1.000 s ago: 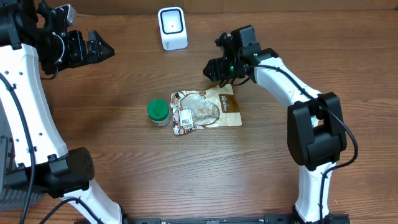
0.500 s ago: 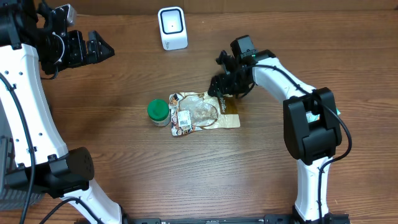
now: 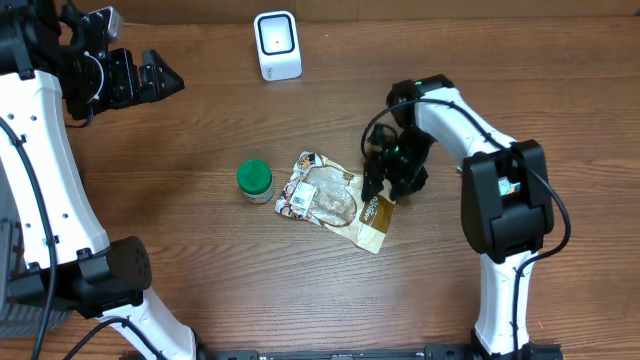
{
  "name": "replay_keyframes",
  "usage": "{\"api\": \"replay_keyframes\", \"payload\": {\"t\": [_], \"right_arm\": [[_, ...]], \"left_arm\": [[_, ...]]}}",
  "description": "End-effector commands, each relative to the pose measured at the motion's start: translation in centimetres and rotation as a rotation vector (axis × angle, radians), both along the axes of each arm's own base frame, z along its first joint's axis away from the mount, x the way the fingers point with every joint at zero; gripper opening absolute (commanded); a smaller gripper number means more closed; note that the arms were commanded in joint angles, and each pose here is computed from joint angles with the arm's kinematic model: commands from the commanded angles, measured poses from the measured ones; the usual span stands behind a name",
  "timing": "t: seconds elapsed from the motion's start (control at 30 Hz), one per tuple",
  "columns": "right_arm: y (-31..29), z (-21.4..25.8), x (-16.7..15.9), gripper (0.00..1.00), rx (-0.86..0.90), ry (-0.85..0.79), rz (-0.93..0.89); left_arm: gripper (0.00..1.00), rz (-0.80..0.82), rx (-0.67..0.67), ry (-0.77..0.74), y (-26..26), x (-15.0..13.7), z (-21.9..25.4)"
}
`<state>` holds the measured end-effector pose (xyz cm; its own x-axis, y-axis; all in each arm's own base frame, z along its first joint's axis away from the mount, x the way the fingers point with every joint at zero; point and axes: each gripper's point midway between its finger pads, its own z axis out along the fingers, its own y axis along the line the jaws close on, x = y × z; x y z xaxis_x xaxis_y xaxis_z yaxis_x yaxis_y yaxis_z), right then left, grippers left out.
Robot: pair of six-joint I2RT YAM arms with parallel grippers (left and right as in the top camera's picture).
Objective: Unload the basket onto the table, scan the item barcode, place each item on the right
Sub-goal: 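Grasp the top of the clear bread bag with the right gripper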
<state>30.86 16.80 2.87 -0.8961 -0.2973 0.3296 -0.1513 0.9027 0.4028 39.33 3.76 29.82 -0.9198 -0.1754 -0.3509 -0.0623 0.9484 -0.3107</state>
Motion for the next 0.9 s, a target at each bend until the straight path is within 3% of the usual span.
{"api": "replay_keyframes", "payload": {"t": [0.0, 0.13, 0.3, 0.37, 0.5, 0.87], "right_arm": [[1.0, 0.8, -0.2, 0.56, 0.044, -0.032, 0.112], [1.4, 3.0, 2.3, 0.56, 0.071, -0.136, 0.105], [0.3, 4.3, 8.8, 0.69, 0.038, -0.399, 0.12], [1.0, 4.2, 9.9, 0.7, 0.113, -0.48, 0.224], [1.9, 2.7, 9.0, 0.66, 0.225, -0.497, 0.389], [4.6, -0.8, 6.8, 0.7, 0.444, -0.394, 0.386]], "left_arm": [[1.0, -0.022, 0.014, -0.017, -0.2, -0.1, 0.5], [1.0, -0.022, 0.014, -0.017, -0.2, -0.1, 0.4], [1.0, -0.022, 0.014, -0.017, -0.2, -0.1, 0.5], [1.0, -0.022, 0.014, -0.017, -0.2, -0.1, 0.5], [1.0, -0.022, 0.014, -0.017, -0.2, -0.1, 0.5], [1.0, -0.022, 0.014, -0.017, -0.2, -0.1, 0.4]]}}
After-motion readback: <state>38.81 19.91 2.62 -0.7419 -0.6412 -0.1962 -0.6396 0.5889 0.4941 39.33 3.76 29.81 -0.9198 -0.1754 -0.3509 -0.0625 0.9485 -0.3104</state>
